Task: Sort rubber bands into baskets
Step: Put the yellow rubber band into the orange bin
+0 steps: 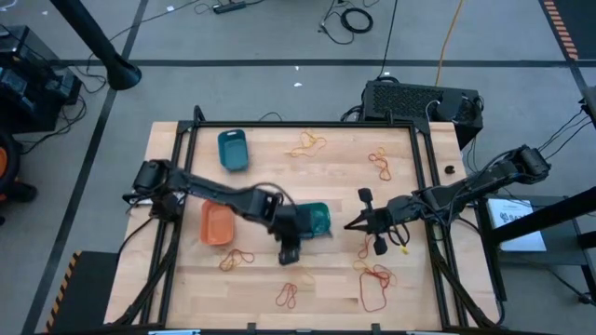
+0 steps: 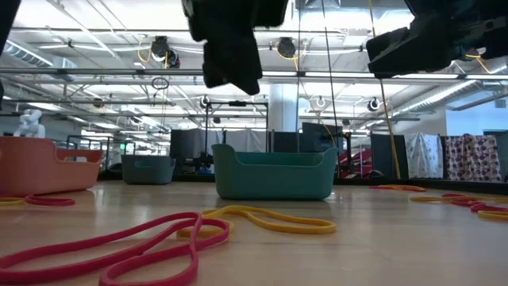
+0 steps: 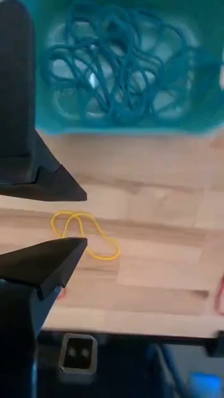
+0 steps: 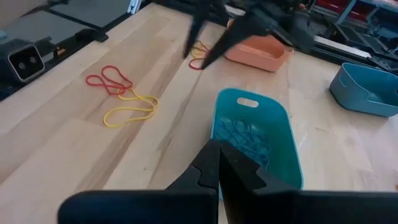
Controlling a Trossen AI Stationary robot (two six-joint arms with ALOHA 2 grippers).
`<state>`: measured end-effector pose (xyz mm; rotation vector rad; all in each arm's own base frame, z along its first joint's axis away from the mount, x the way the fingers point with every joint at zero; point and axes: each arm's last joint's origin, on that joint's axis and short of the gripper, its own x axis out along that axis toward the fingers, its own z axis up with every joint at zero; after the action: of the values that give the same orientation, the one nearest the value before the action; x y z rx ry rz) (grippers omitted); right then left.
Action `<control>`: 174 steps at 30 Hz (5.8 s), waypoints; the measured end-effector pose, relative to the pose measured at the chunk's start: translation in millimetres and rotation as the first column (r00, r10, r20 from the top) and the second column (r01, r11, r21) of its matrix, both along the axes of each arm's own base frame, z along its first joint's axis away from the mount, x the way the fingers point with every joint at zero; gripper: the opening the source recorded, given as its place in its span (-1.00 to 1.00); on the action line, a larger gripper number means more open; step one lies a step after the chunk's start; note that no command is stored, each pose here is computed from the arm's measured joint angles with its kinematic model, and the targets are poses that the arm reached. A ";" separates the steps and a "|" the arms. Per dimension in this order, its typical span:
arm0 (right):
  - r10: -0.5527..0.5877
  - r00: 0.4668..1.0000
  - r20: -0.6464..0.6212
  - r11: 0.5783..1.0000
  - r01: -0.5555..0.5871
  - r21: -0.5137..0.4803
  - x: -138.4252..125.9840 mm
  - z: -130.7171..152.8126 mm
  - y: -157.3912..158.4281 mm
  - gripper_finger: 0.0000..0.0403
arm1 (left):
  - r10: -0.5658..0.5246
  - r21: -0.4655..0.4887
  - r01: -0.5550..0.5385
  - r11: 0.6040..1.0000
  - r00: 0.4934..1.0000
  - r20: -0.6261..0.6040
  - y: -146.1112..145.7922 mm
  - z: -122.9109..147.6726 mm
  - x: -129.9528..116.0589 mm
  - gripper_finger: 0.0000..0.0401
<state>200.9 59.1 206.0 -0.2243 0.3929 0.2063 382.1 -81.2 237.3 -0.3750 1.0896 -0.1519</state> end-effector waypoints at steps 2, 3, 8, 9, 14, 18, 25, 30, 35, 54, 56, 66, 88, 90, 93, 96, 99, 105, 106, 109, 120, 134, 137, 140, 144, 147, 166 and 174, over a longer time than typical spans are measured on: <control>-0.008 1.000 0.010 1.000 0.008 0.024 0.6 1.4 0.2 -1.00 | -0.013 0.100 0.011 0.995 1.000 0.023 -16.6 -0.7 -3.9 -0.45; -0.013 1.000 0.012 0.999 0.013 0.037 0.7 1.7 0.2 -1.00 | 0.001 0.149 -0.006 0.989 0.999 0.035 -24.2 -1.7 -6.0 -0.45; 0.008 1.000 0.000 0.995 -0.008 0.101 0.5 2.0 1.6 -1.00 | 0.080 0.195 -0.098 0.976 0.992 0.099 -55.6 -13.4 -15.8 -0.45; 0.021 1.000 -0.003 0.993 -0.020 0.117 0.3 2.0 2.4 -1.00 | 0.074 0.187 -0.095 0.978 0.991 0.114 -60.3 -15.1 -16.8 -0.45; 0.043 0.999 -0.012 0.987 -0.040 0.158 -1.2 2.1 7.3 -1.00 | 0.047 0.161 -0.078 0.984 0.981 0.186 -76.1 -29.2 -19.8 -0.45; 0.060 0.998 -0.027 0.983 -0.055 0.176 -2.6 0.6 12.9 -1.00 | 0.043 0.176 -0.071 0.982 0.986 0.158 -79.8 -47.8 -17.0 -0.45; 0.089 0.992 -0.093 0.983 -0.073 0.169 -1.7 -10.3 22.0 -1.00 | 0.012 0.148 -0.022 0.989 0.998 0.062 -80.5 -95.1 -3.5 -0.45; 0.080 0.986 -0.148 0.983 -0.054 0.174 2.4 -21.2 25.4 -1.00 | 0.013 0.145 -0.018 0.989 0.999 0.035 -79.1 -110.0 0.6 -0.45; 0.080 0.987 -0.138 0.982 -0.055 0.178 8.7 -26.2 28.1 -1.00 | 0.011 0.149 -0.014 0.989 1.000 0.023 -79.4 -111.7 0.0 -0.45; 0.120 0.992 -0.034 0.986 -0.115 0.123 14.0 -20.6 30.4 -1.00 | -0.112 0.186 0.096 0.978 0.990 0.080 -94.0 -79.9 10.2 -0.45; 0.120 0.992 -0.037 0.986 -0.115 0.122 13.9 -20.8 30.3 -1.00 | -0.099 0.198 0.083 0.977 0.992 0.073 -92.4 -80.1 10.0 -0.45; 0.119 0.991 -0.055 0.986 -0.112 0.121 13.2 -22.4 30.1 -1.00 | -0.030 0.311 0.043 0.949 0.998 -0.046 -83.2 -93.6 -3.9 -0.45; 0.118 0.992 -0.047 0.986 -0.111 0.126 13.5 -21.6 30.2 -1.00 | 0.052 0.255 -0.031 0.966 0.996 -0.076 -83.2 -99.3 -5.7 -0.96; 0.118 0.992 -0.047 0.986 -0.111 0.126 13.5 -21.6 30.2 -1.00 | 0.052 0.259 -0.028 0.965 0.995 -0.085 -82.5 -96.8 -7.4 -0.96; 0.118 0.992 -0.047 0.986 -0.111 0.126 13.5 -21.6 30.2 -1.00 | 0.059 0.270 -0.027 0.963 0.992 -0.110 -79.3 -84.3 -14.5 -0.97; 0.117 0.992 -0.047 0.986 -0.111 0.126 13.5 -21.6 30.1 -1.00 | 0.087 0.282 -0.058 0.958 0.992 -0.094 -75.5 -62.1 -22.8 -0.98; 0.119 0.992 -0.046 0.986 -0.113 0.122 13.5 -21.6 30.2 -1.00 | 0.111 0.287 -0.093 0.953 0.993 -0.049 -71.1 -35.0 -32.3 -0.98; 0.120 0.992 -0.046 0.986 -0.114 0.120 13.4 -21.7 30.1 -1.00 | 0.177 0.273 -0.184 0.944 0.983 0.050 -61.6 22.6 -61.9 -0.99; 0.120 0.992 -0.048 0.986 -0.114 0.119 13.3 -21.9 30.1 -1.00 | 0.183 0.267 -0.192 0.944 0.981 0.057 -59.9 29.8 -67.0 -0.99; 0.122 0.991 -0.047 0.987 -0.116 0.116 13.3 -21.9 30.1 -1.00 | 0.223 0.288 -0.223 0.931 0.974 0.032 -54.2 46.2 -87.6 -0.99; 0.123 0.992 -0.039 0.986 -0.118 0.114 13.6 -21.3 30.2 -1.00 | 0.640 0.590 -0.419 0.690 0.734 -0.228 -17.2 56.2 -154.0 -0.99; 0.115 0.992 -0.046 0.985 -0.108 0.137 13.5 -21.4 30.2 -1.00 | 0.702 0.607 -0.381 0.698 0.533 -0.473 2.3 0.8 -176.2 -0.99; 0.115 0.992 -0.047 0.985 -0.108 0.137 13.5 -21.4 30.2 -1.00 | 0.708 0.612 -0.379 0.694 0.515 -0.483 6.2 -11.8 -179.0 -0.99; 0.115 0.992 -0.046 0.985 -0.108 0.137 13.5 -21.4 30.2 -1.00 | 0.712 0.612 -0.384 0.692 0.507 -0.486 9.2 -20.1 -180.1 -0.99; 0.115 0.992 -0.046 0.985 -0.108 0.137 13.5 -21.4 30.2 -1.00 | 0.701 0.597 -0.389 0.702 0.525 -0.483 11.9 -25.6 -178.0 -0.99; 0.116 0.992 -0.045 0.985 -0.109 0.136 13.5 -21.3 30.3 -1.00 | 0.707 0.601 -0.397 0.693 0.538 -0.459 12.7 -26.1 -176.4 -0.99; 0.127 0.992 0.020 0.986 -0.128 0.110 15.6 -16.2 30.9 -1.00 | 0.678 0.495 -0.465 0.734 0.543 -0.495 10.4 -11.1 -163.2 -0.43; 0.018 0.992 0.124 0.997 -0.028 0.075 19.3 -7.6 28.4 -1.00 | 0.537 0.280 -0.477 0.833 0.818 -0.205 -13.6 8.8 -125.4 -0.42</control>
<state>220.3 87.5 198.4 -0.1657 0.2595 0.2286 256.7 -94.8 246.2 -0.4892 1.2288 0.5144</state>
